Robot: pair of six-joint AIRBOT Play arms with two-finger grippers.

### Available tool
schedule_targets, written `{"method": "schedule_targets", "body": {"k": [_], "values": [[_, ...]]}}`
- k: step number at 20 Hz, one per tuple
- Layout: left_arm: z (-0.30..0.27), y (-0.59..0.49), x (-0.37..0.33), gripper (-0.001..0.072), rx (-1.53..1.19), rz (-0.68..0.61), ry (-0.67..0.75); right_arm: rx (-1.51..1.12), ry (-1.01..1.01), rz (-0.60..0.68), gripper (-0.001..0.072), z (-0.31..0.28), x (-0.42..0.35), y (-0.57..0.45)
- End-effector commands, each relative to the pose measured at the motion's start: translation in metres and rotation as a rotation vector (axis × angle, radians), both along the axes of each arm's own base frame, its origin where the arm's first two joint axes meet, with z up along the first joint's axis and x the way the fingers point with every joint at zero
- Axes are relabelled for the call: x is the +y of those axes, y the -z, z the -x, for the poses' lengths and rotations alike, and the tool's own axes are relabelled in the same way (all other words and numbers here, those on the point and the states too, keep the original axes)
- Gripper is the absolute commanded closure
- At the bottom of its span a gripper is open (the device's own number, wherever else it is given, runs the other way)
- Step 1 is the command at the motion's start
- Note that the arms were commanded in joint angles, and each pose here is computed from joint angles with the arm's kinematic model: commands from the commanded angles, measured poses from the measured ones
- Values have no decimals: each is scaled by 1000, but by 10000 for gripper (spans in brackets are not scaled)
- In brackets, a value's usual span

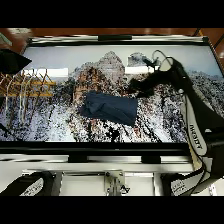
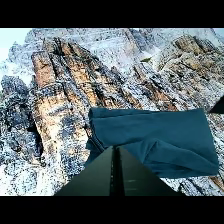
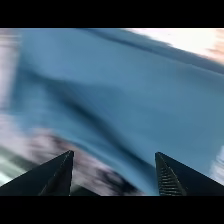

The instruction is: Fold the shirts.

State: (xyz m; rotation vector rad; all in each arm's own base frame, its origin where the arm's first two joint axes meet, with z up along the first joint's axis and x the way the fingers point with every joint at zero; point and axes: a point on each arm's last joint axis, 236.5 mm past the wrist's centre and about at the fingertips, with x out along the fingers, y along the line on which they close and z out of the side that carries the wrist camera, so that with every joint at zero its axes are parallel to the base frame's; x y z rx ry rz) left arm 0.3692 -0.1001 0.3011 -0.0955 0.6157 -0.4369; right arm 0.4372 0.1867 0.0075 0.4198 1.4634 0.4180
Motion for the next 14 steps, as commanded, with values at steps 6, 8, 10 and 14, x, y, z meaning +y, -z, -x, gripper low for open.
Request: {"method": "schedule_targets", "body": {"k": [6, 8, 10, 14], "values": [[-3, 4, 0, 674, 10, 1, -1, 132, 99, -50, 88, 28, -47, 62], [-3, 4, 0, 674, 10, 1, -1, 138, 109, -75, 88, 30, -40, 75], [-3, 4, 0, 674, 12, 0, 0, 183, 79, -81, 88, 38, -34, 87], [1, 8, 0, 674, 32, -6, 8, 206, 13, -97, 88, 48, -12, 103]]}}
